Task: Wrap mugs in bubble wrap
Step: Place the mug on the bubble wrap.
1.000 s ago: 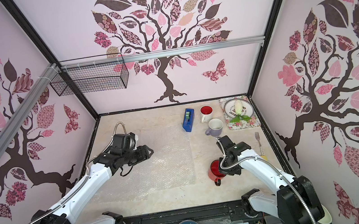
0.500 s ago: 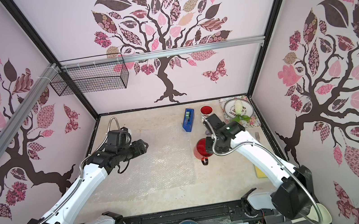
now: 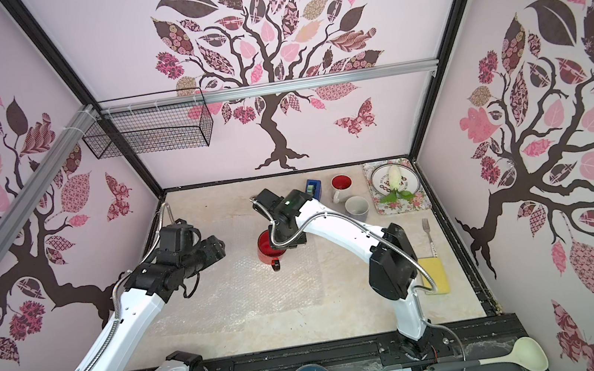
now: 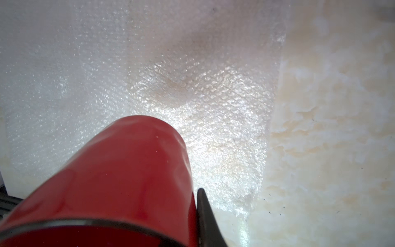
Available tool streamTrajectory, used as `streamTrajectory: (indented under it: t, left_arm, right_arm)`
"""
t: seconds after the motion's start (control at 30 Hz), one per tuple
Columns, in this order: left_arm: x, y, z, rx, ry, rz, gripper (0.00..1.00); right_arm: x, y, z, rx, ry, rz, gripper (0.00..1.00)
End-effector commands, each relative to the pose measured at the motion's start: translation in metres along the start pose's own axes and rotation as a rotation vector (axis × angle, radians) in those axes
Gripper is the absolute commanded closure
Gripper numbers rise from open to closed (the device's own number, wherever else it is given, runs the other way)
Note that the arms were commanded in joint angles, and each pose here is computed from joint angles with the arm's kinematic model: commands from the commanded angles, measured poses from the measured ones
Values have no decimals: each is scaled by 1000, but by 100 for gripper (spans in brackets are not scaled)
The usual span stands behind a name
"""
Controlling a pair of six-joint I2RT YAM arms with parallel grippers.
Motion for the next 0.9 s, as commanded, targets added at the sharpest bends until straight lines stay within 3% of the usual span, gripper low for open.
streamTrajectory:
  t: [0.0, 0.4, 0.63, 0.77, 0.87]
  left_arm:
    - [10, 11, -10, -11, 29, 44, 22]
    - [22, 16, -23, -14, 76, 24, 23]
    - [26, 14, -23, -5, 86, 23, 24]
    - [29, 14, -24, -3, 96, 23, 24]
    - [31, 14, -25, -4, 100, 19, 24]
  right_arm:
    - [10, 6, 9, 7, -11, -72, 100]
    - [48, -1, 9, -45, 23, -205, 100]
    - [64, 2, 9, -48, 45, -208, 100]
    - [77, 0, 7, -41, 39, -215, 92]
    - [83, 2, 6, -31, 53, -202, 79]
Point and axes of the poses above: each gripper's point midway between its finger pads, its own x axis out along the fingers, its own y axis along the line the jaws close on, z = x × y, the point moved 8 cm from there along -x, back along the fingers, and after that the axes turned 10 degrees about -x, right-handed, at the moved point
